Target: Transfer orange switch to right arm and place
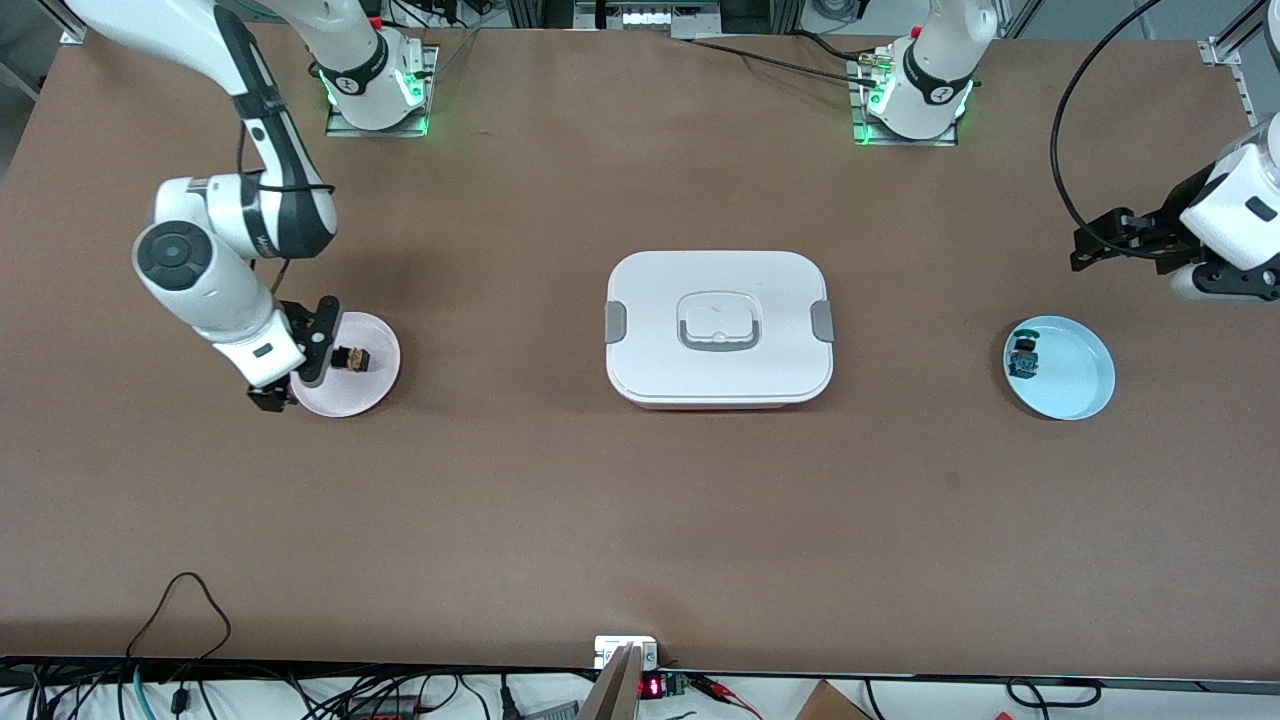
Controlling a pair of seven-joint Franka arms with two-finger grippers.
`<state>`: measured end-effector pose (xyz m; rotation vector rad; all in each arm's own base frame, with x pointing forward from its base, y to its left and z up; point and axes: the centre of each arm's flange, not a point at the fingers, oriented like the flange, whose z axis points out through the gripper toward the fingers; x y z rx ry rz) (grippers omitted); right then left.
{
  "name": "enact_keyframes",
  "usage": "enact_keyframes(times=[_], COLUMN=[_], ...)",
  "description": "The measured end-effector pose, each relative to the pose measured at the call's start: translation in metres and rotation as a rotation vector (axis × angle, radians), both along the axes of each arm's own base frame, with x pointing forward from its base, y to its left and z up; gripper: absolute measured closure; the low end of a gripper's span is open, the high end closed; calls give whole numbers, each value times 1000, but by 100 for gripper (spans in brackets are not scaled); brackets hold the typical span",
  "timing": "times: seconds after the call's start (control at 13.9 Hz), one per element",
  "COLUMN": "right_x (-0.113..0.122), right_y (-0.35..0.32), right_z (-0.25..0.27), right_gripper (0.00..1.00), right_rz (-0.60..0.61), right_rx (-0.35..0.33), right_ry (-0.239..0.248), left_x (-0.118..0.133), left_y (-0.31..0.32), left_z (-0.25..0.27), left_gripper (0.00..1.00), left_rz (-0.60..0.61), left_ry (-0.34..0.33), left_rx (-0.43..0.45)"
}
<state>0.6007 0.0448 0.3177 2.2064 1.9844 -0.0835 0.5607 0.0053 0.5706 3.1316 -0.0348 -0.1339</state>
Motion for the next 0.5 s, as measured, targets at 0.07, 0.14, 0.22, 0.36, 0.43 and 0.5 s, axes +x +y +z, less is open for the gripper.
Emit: enact_keyframes(times=[0.07,0.14,0.22,0.36,0.43,0.5], right_x=[9,17,23,30,31,32], right_y=[0,0,1,3,4,5], right_z=[22,41,59,83,91,99], right_gripper=[0,0,0,0,0,0], right_rz=[-22,-49,-84,-169,-206,-247], right_rx=[-2,-1,8,66,104,140], right_ry=[-11,-31,-58,-94,-97,-92], left_x=[1,1,2,2,2,2], left_y=[1,5,11,31,41,49], left_z=[-1,0,3,10,13,15], left_gripper=[0,0,0,0,0,0], left_rz=[2,8,19,54,70,77], left_ry=[1,-1,-8,-26,-33,-41], left_rx=[0,0,0,1,2,2])
